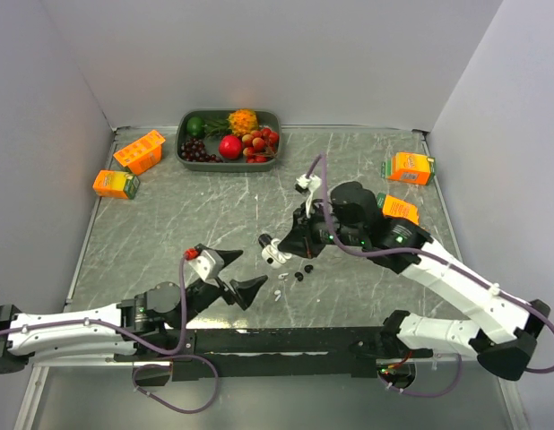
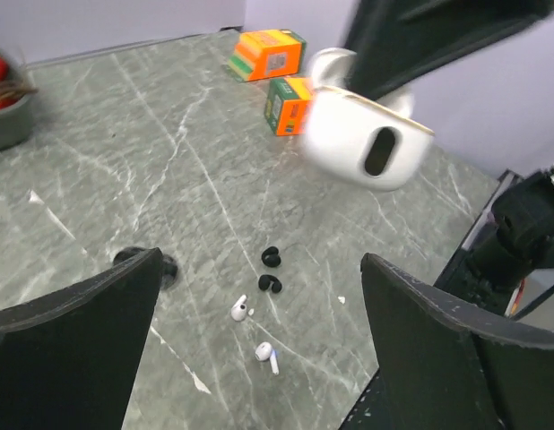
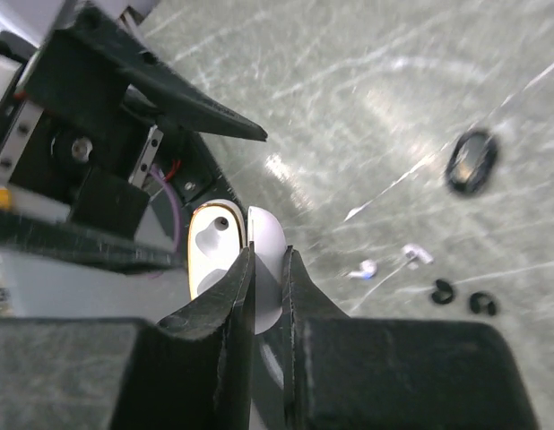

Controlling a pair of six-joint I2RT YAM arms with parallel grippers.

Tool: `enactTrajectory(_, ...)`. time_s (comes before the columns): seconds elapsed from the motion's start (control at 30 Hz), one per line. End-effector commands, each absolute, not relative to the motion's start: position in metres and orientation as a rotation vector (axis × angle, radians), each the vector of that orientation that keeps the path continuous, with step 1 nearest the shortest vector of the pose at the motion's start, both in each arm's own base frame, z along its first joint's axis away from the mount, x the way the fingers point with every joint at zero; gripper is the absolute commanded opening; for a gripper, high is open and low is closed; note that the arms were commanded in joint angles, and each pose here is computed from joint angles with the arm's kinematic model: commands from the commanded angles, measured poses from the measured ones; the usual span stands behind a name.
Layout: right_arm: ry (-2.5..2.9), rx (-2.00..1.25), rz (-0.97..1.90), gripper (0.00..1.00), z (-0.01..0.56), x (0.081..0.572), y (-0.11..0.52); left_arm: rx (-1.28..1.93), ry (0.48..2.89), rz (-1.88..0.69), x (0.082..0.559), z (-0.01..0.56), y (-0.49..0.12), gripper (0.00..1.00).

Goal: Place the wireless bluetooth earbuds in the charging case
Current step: Open the charging case, then adjust the charging case.

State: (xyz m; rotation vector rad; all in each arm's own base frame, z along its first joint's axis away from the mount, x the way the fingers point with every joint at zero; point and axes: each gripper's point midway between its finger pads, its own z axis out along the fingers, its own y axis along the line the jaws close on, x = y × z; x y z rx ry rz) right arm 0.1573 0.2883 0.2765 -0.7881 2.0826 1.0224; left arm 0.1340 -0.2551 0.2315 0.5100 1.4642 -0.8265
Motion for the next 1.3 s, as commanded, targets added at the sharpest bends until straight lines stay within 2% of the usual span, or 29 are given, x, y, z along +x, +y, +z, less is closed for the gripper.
enactTrajectory(0.0,1.907,-0.864,0.917,0.0,0.306,0.163,0.274,0.331,1.586,-0.842,0.141,0.249,-0.239,0.96)
enactTrajectory(0.2,1.651,-1.08,0.816,0.0,0.308,0.149,0.267,0.561,1.52,-1.067,0.1,0.268,-0.263,0.96)
enactTrajectory(0.47,1.708,-1.179,0.756,0.0,0.288,0.152,0.271,0.627,1.571,-1.148,0.092,0.261,-0.293,0.96)
enactTrajectory(0.6,1.712,-1.099,0.732,0.0,0.289,0.159,0.267,0.418,1.645,-1.135,0.115,0.267,-0.29,0.96)
enactTrajectory(0.8,1.679,-0.992,0.716,0.0,0.307,0.165,0.258,-0.039,1.905,-0.867,0.159,0.246,-0.26,0.96)
enactTrajectory(0.87,1.67,-0.966,0.722,0.0,0.314,0.166,0.258,-0.105,1.889,-0.758,0.172,0.248,-0.248,0.96)
enactTrajectory(0.93,1.661,-0.954,0.719,0.0,0.321,0.166,0.256,0.043,1.838,-0.779,0.167,0.244,-0.252,0.96)
enactTrajectory(1.0,1.666,-0.953,0.711,0.0,0.322,0.166,0.254,0.06,1.729,-0.919,0.158,0.267,-0.25,0.96)
enactTrajectory(1.03,1.676,-0.951,0.696,0.0,0.321,0.167,0.251,0.125,1.72,-0.923,0.153,0.247,-0.248,0.96)
enactTrajectory(1.1,1.676,-0.943,0.682,0.0,0.322,0.167,0.246,0.038,1.541,-1.051,0.15,0.281,-0.229,0.96)
enactTrajectory(1.17,1.676,-0.936,0.671,0.0,0.32,0.167,0.243,-0.072,1.508,-1.109,0.15,0.283,-0.208,0.96)
enactTrajectory(1.27,1.662,-0.933,0.677,0.0,0.324,0.165,0.242,0.22,1.362,-1.246,0.116,0.314,-0.22,0.96)
